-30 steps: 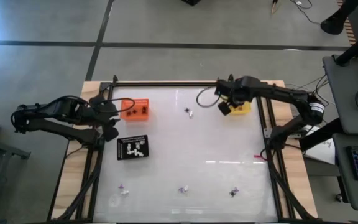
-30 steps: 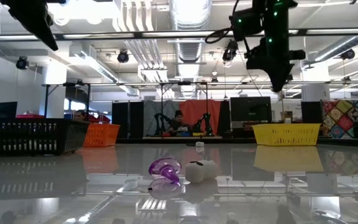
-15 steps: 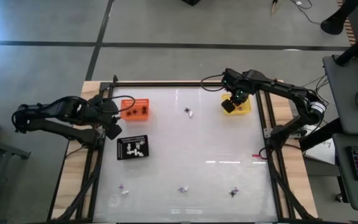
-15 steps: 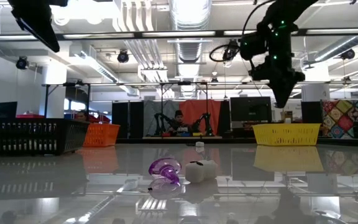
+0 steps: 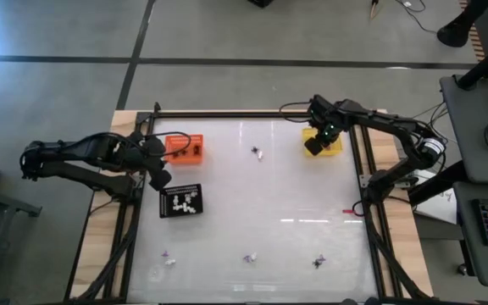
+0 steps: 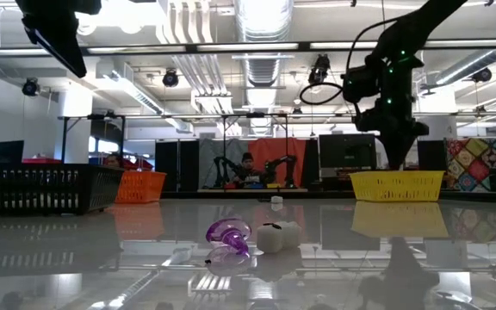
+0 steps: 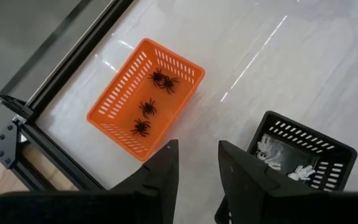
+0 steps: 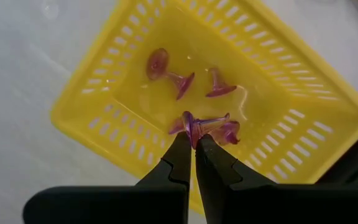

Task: Sort Halloween decoration
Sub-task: Put the purple witch hat toy into the yellow bin, then put the black spider toy into the orange bin

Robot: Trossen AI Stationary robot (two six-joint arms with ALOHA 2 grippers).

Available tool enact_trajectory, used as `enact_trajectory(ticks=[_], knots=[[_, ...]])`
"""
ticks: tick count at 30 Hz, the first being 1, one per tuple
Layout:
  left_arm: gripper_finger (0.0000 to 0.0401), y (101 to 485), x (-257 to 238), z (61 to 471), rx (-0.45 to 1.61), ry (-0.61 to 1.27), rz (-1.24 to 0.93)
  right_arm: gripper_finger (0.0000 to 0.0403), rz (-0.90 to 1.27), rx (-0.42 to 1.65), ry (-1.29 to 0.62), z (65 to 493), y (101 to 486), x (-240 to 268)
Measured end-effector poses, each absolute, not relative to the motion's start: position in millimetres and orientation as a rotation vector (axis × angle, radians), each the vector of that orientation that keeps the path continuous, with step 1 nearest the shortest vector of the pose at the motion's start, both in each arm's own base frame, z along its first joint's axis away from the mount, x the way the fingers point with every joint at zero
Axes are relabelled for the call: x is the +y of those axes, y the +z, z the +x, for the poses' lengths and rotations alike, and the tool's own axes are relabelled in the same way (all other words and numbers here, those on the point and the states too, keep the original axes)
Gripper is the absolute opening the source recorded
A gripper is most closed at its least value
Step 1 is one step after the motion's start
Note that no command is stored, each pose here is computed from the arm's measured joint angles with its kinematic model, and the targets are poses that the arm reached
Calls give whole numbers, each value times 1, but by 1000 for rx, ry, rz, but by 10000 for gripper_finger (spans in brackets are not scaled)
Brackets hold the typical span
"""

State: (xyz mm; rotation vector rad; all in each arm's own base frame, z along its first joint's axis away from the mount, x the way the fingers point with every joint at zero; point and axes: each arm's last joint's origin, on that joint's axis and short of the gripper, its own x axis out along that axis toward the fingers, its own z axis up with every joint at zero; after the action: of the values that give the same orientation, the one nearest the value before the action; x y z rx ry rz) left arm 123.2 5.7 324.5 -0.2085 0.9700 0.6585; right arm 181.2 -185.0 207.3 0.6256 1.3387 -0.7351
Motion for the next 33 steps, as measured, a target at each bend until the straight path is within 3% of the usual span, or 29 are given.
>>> enact_trajectory(ticks=[13,23,33], knots=[[96,324,6,123,950,690,-265,13,582,1318,-821,181,204,-188],[96,324,6,124,958,681,-248,85,600,1305,-847,182,204,-188],[96,324,6,124,957,682,-250,96,586,1221,-859,192,214,-191]])
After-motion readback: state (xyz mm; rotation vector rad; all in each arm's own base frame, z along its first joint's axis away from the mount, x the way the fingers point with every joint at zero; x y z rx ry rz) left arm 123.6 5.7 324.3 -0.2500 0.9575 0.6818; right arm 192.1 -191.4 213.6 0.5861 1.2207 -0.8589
